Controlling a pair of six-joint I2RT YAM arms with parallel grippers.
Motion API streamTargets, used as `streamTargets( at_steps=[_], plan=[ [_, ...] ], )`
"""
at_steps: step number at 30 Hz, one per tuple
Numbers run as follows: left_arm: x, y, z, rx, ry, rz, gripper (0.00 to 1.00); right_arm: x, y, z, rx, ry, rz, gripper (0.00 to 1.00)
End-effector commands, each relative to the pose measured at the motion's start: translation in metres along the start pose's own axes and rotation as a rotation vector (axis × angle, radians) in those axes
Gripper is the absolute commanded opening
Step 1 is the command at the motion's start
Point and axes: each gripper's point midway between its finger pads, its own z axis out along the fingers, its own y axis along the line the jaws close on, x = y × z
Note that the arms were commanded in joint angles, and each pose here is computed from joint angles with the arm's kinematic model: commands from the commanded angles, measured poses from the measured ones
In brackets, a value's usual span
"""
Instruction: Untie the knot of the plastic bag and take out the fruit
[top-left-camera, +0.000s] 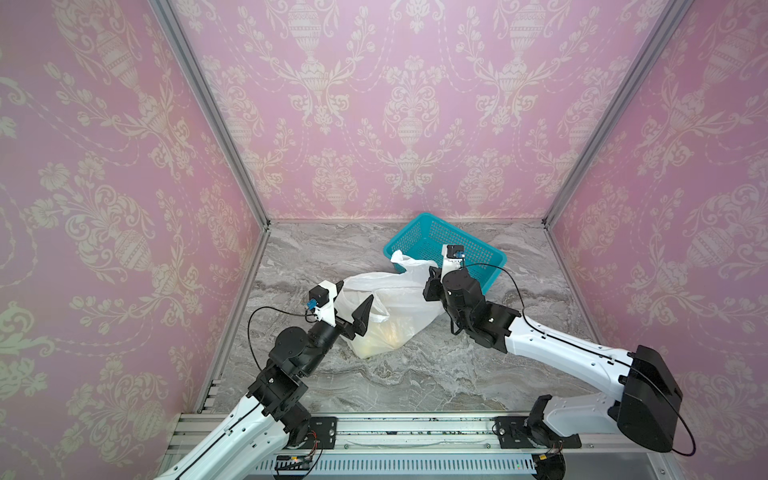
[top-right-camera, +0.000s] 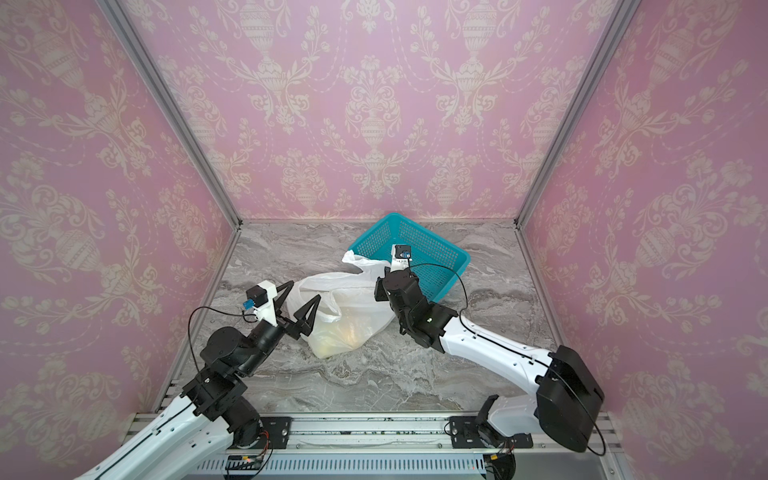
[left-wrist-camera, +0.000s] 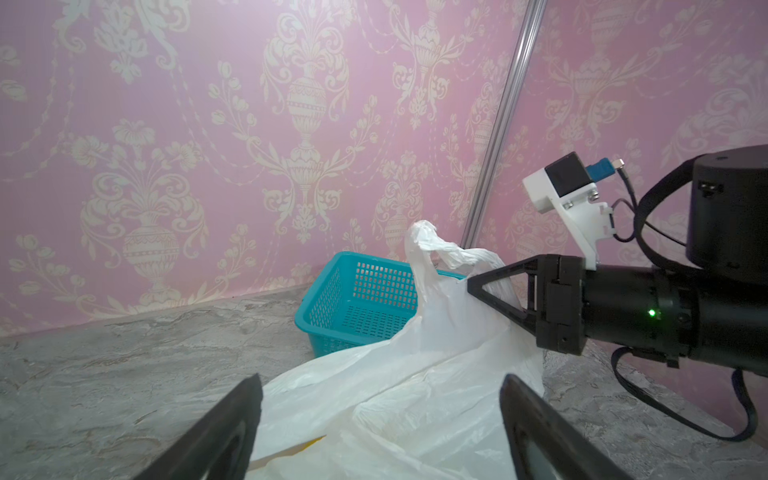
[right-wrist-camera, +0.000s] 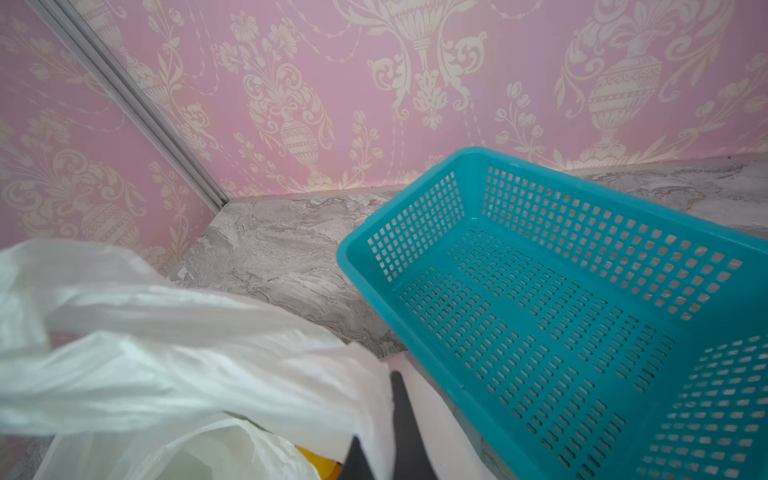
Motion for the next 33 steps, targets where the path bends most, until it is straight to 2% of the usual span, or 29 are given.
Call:
streamTargets(
  at_steps=[1, 4, 7, 9, 10, 12, 16, 23, 25, 30, 32, 33],
  plan=[
    [-0.005, -0.014, 0.003, 0.028, 0.042, 0.062, 0.88, -0.001, -0.003, -0.004, 0.014, 0.0, 0.059, 0.0],
    [0.003, -0.021, 0.0, 0.011, 0.082, 0.049, 0.85, 0.0, -0.004, -0.002, 0.026, 0.003, 0.05, 0.0],
    [0.011, 0.011, -0.016, -0.243, 0.087, -0.062, 0.88, -0.002, -0.005, -0.004, 0.024, -0.012, 0.036, 0.0],
    [0.023, 0.039, -0.036, -0.443, 0.154, -0.191, 0.87, -0.004, -0.007, -0.006, 0.029, -0.022, 0.03, 0.0],
    [0.029, 0.044, -0.042, -0.484, 0.193, -0.253, 0.87, -0.005, -0.008, -0.006, 0.032, -0.024, 0.027, 0.0],
    [0.044, 0.037, -0.043, -0.478, 0.265, -0.356, 0.84, -0.007, -0.008, -0.009, 0.028, -0.029, 0.023, 0.0],
    [0.064, 0.017, -0.033, -0.433, 0.358, -0.48, 0.83, -0.011, -0.009, -0.014, 0.016, -0.037, 0.028, 0.0],
    [0.09, 0.012, -0.027, -0.54, 0.437, -0.668, 0.87, -0.016, -0.01, -0.026, -0.014, -0.052, 0.042, 0.0],
    [0.083, 0.011, -0.026, -0.562, 0.425, -0.731, 0.87, -0.015, -0.01, -0.027, -0.021, -0.053, 0.046, 0.0],
    [0.096, 0.031, -0.052, -0.74, 0.403, -0.881, 0.95, -0.01, -0.006, -0.024, -0.036, -0.033, 0.044, 0.0],
    [0.094, 0.027, -0.046, -0.696, 0.369, -0.931, 0.95, -0.008, -0.003, -0.021, -0.044, -0.023, 0.042, 0.0],
    [0.104, 0.026, -0.044, -0.676, 0.366, -0.931, 0.94, -0.007, -0.001, -0.02, -0.05, -0.019, 0.041, 0.0]
  ],
)
